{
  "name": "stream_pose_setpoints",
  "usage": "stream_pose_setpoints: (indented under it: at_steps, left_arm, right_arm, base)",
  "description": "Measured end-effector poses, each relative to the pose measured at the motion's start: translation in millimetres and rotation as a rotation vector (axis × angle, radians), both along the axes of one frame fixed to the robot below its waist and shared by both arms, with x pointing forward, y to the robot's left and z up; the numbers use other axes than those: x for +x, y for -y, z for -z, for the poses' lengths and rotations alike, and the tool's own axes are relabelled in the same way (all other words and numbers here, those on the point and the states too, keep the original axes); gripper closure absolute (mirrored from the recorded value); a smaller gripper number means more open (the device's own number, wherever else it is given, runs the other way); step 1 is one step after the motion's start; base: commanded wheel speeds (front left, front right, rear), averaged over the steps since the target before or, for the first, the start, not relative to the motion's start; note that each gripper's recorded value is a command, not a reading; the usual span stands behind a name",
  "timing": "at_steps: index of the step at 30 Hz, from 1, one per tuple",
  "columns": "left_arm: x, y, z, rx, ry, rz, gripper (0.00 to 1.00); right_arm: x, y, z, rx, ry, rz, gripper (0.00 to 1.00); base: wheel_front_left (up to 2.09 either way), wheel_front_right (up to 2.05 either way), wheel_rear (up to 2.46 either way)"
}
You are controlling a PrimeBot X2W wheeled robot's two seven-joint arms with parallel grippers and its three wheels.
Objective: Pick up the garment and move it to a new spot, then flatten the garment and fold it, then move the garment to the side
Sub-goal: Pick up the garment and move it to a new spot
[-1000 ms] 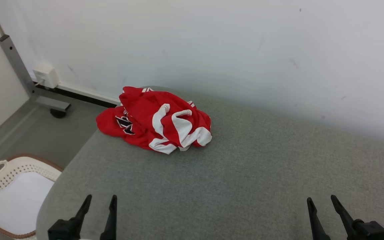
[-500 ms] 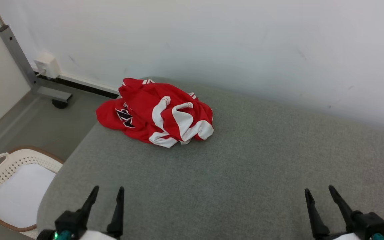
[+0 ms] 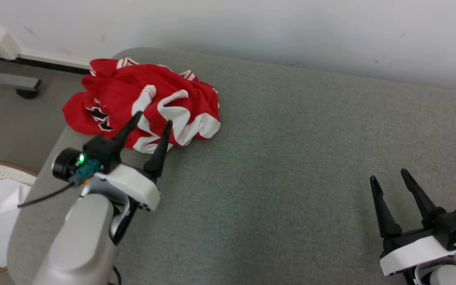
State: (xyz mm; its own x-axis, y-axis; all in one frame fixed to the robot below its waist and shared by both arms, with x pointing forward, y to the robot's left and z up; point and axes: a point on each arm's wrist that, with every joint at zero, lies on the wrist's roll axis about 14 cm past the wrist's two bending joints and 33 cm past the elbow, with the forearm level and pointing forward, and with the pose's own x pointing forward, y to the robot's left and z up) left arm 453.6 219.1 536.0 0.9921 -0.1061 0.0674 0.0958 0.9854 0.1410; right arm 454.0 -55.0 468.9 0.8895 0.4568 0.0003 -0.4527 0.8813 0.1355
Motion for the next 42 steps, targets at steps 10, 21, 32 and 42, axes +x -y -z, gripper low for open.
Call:
stream_pose_setpoints:
  at_steps: [10, 21, 32, 42]
  left_arm:
    - [73, -3, 38, 0.122, -0.193, 0.011, 0.00]
    - [99, -33, 109, 0.205, -0.457, -0.110, 0.00]
    - [90, -34, 125, 0.188, -0.538, -0.131, 1.00]
    - [87, -34, 61, 0.134, -0.372, -0.124, 1.00]
  right_arm:
    - [2, 29, 25, -0.013, -0.051, 0.056, 0.00]
    - [16, 42, 44, 0.005, -0.085, 0.092, 0.00]
    - [13, 50, 40, 0.002, -0.085, 0.109, 0.00]
    - [-1, 40, 10, 0.026, -0.032, 0.099, 0.00]
  base:
    - [0.00, 0.00, 0.00]
    - [0.00, 0.00, 0.00]
    - [0.00, 0.00, 0.00]
    - [0.00, 0.00, 0.00]
